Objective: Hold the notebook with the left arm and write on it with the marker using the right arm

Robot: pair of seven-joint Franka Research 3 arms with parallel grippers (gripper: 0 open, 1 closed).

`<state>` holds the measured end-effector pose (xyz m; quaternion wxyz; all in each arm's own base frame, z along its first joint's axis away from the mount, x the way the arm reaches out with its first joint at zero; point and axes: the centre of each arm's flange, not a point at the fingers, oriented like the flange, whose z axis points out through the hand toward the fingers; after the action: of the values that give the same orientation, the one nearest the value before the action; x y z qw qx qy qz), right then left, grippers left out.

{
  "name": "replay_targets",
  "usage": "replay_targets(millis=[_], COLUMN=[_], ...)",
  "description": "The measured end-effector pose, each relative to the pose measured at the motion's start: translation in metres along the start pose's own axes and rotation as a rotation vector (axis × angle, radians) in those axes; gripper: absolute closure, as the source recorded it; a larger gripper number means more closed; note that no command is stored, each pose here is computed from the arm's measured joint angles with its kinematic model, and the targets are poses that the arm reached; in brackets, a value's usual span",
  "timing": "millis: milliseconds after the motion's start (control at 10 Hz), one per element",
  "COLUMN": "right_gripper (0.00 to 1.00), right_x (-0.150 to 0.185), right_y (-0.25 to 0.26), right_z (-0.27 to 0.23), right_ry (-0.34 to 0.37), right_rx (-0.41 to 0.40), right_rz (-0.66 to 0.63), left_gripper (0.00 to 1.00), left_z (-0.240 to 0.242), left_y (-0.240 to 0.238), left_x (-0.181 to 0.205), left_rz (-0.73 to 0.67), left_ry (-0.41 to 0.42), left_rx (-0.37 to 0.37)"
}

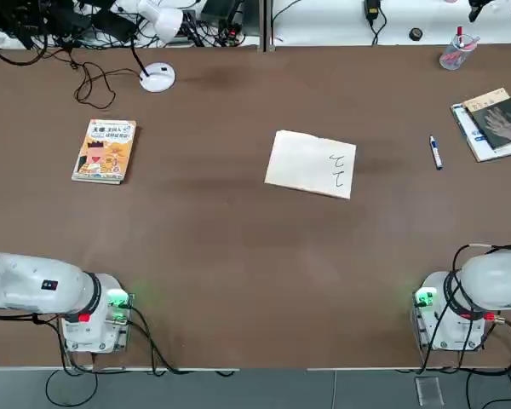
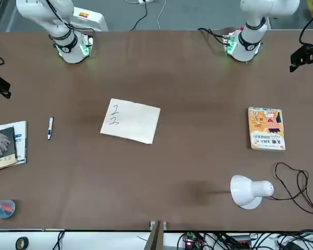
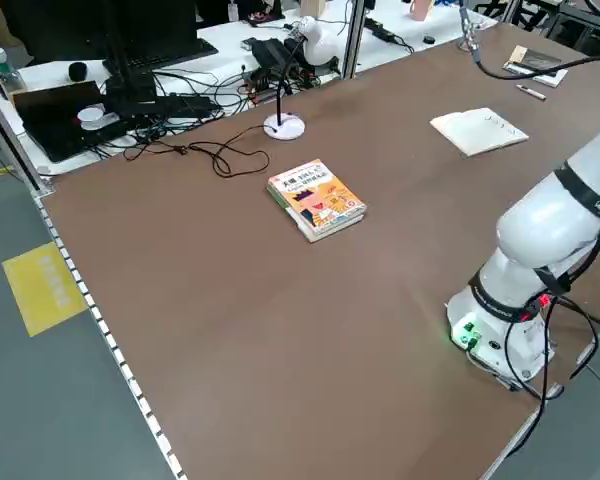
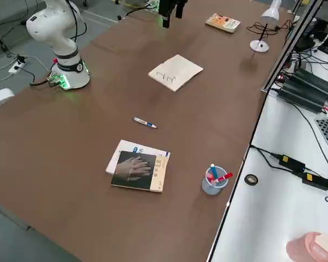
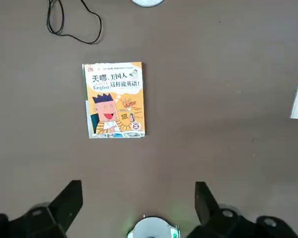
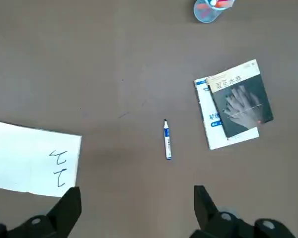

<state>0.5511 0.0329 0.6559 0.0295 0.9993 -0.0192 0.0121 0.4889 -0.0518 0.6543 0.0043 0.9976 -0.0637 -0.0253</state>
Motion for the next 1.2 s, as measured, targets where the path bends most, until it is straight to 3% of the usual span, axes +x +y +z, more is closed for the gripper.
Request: replay_targets(millis=[1200], right_gripper=[0.00], right_x=[0.000], right_y=[-0.002], right_z=[0.002], right_ry=[-0.005], right_rx=[0.002], right_rz=[-0.004], left_gripper=[0.00], left_z=[0.002], left_y=[-0.013], left_x=[0.005], left_rz=[-0.024], left_ry=[-0.051], left_rx=[-0.005])
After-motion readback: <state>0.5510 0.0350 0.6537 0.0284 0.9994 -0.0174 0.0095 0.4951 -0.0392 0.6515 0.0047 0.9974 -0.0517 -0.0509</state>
